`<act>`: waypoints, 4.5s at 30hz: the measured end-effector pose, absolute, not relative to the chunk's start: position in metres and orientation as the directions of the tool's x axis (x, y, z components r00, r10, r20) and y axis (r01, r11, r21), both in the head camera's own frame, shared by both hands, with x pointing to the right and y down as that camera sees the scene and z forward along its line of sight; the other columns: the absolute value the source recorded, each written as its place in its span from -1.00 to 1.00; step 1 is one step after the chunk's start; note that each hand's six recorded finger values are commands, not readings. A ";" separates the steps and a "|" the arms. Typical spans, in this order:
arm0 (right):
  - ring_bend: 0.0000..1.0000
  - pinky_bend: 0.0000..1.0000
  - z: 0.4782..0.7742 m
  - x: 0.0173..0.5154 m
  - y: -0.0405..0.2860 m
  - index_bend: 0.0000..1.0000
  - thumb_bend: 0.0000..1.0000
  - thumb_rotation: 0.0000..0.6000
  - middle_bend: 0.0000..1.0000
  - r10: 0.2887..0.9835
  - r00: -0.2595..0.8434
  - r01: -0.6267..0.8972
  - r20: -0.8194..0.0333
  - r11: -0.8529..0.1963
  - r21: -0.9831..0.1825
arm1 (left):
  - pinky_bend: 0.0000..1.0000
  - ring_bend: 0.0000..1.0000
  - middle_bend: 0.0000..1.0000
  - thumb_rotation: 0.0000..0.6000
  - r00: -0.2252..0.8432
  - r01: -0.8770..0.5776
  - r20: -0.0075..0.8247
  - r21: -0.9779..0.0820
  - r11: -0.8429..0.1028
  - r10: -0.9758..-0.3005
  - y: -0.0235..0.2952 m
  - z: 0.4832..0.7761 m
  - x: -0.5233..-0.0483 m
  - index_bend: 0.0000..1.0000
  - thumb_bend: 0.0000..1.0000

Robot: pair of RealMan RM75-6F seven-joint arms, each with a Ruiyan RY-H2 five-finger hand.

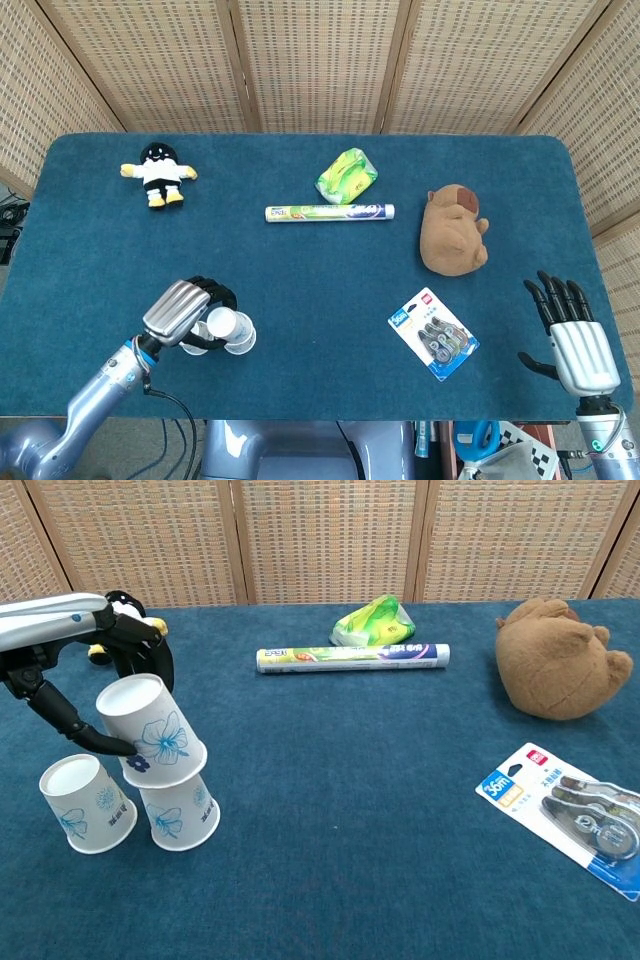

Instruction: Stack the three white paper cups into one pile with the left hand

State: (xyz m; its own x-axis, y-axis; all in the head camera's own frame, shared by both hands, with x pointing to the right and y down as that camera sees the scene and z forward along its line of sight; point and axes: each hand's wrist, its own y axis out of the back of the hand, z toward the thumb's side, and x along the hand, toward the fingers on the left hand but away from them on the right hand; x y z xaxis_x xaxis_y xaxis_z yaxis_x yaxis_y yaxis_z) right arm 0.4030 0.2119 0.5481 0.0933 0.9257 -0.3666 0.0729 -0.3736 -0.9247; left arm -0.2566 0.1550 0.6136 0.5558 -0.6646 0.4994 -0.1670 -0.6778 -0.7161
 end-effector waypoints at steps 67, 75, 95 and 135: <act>-1.00 -1.00 0.552 0.407 0.210 -1.00 -1.00 1.00 -1.00 0.926 0.080 0.083 -0.368 -0.374 -0.924 | -0.34 -0.24 0.01 1.00 0.431 -0.089 0.642 -0.669 -0.738 -0.634 0.173 0.677 -0.331 -0.15 -0.77; -1.00 -1.00 0.552 0.405 0.211 -1.00 -1.00 1.00 -1.00 0.926 0.086 0.083 -0.368 -0.375 -0.923 | -0.34 -0.24 0.01 1.00 0.449 -0.183 0.560 -0.705 -0.685 -0.696 0.149 0.632 -0.336 -0.15 -0.77; -1.00 -1.00 0.551 0.409 0.210 -1.00 -1.00 1.00 -1.00 0.927 0.073 0.079 -0.368 -0.373 -0.924 | -0.39 -0.27 -0.03 1.00 0.572 -0.210 0.515 -0.661 -0.720 -0.639 0.144 0.607 -0.285 -0.15 -0.77; -1.00 -1.00 0.552 0.408 0.211 -1.00 -1.00 1.00 -1.00 0.925 0.074 0.079 -0.372 -0.377 -0.923 | -0.71 -1.00 -1.00 1.00 0.667 -0.234 0.510 -0.549 -0.803 -0.543 0.180 0.605 -0.278 -1.00 -0.77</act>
